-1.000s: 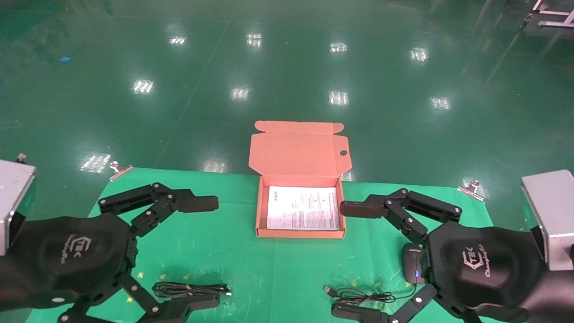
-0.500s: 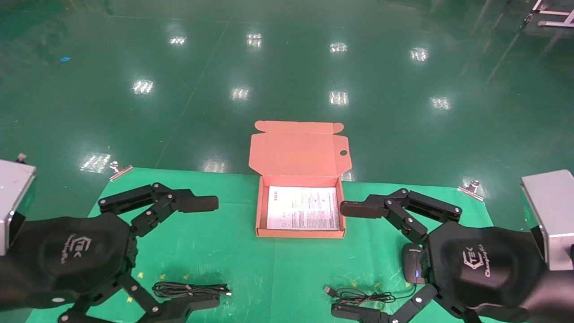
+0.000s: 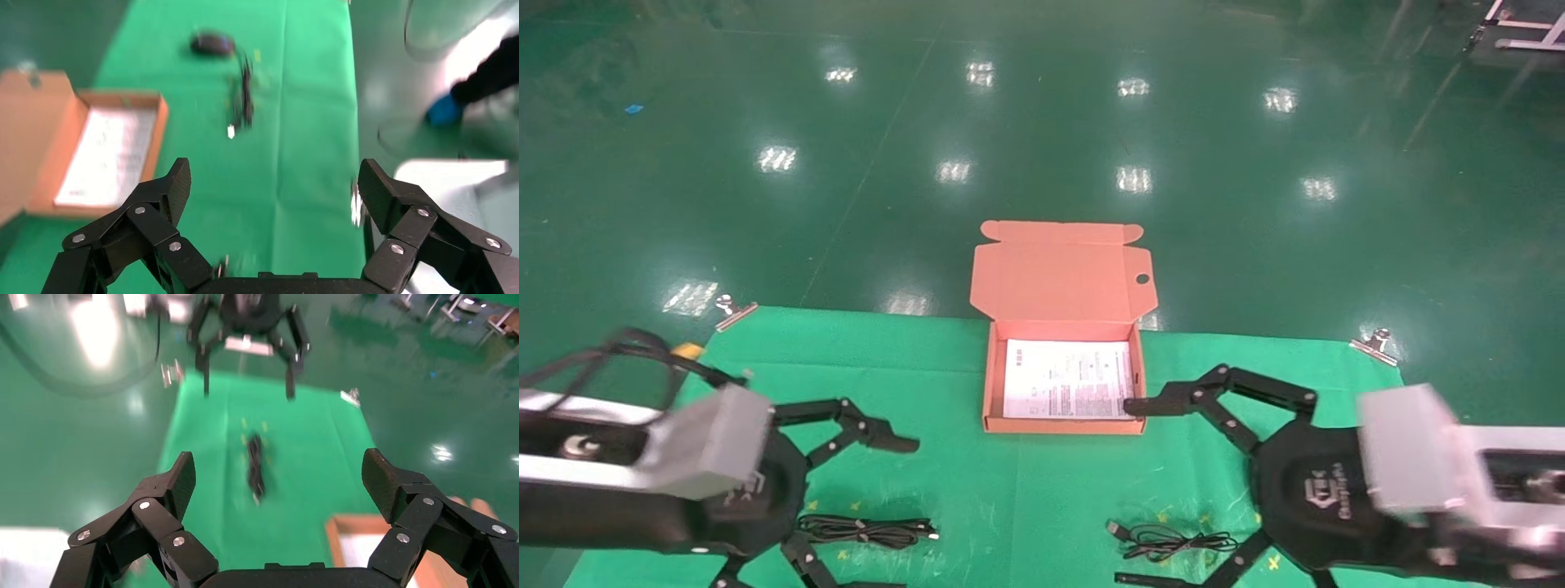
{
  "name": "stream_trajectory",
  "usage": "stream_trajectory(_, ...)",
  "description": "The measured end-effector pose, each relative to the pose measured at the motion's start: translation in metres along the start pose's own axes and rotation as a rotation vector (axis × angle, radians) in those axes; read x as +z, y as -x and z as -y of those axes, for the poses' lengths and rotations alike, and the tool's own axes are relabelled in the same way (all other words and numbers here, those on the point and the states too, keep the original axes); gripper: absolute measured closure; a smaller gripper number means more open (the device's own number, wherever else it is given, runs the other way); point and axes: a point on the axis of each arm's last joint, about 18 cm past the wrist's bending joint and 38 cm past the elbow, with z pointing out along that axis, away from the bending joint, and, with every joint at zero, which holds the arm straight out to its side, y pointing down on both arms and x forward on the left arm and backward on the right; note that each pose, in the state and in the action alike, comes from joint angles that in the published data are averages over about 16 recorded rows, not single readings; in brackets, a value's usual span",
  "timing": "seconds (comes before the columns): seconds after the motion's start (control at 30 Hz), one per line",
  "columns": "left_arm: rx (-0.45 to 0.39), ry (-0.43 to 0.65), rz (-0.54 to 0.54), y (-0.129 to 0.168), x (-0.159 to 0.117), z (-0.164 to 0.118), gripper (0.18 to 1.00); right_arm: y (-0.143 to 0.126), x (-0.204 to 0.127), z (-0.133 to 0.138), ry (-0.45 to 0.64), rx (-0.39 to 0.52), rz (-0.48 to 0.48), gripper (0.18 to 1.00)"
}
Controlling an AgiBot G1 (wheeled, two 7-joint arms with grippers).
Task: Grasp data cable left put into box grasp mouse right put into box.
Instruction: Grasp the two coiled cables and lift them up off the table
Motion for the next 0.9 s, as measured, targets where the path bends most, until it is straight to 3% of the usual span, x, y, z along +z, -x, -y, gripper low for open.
stream_trajectory(0.47,0.063,0.401,-0.073,0.036,0.032,-0.043,0.183,-0.018,0.025,-0.049,0.367,-0.435,0.121,0.178)
stream_trajectory(0.9,0.156,0.733,-0.089,0.055,0.071,-0.086,0.183,-0.027,0.059,-0.111,0.652,-0.608,0.218,0.178)
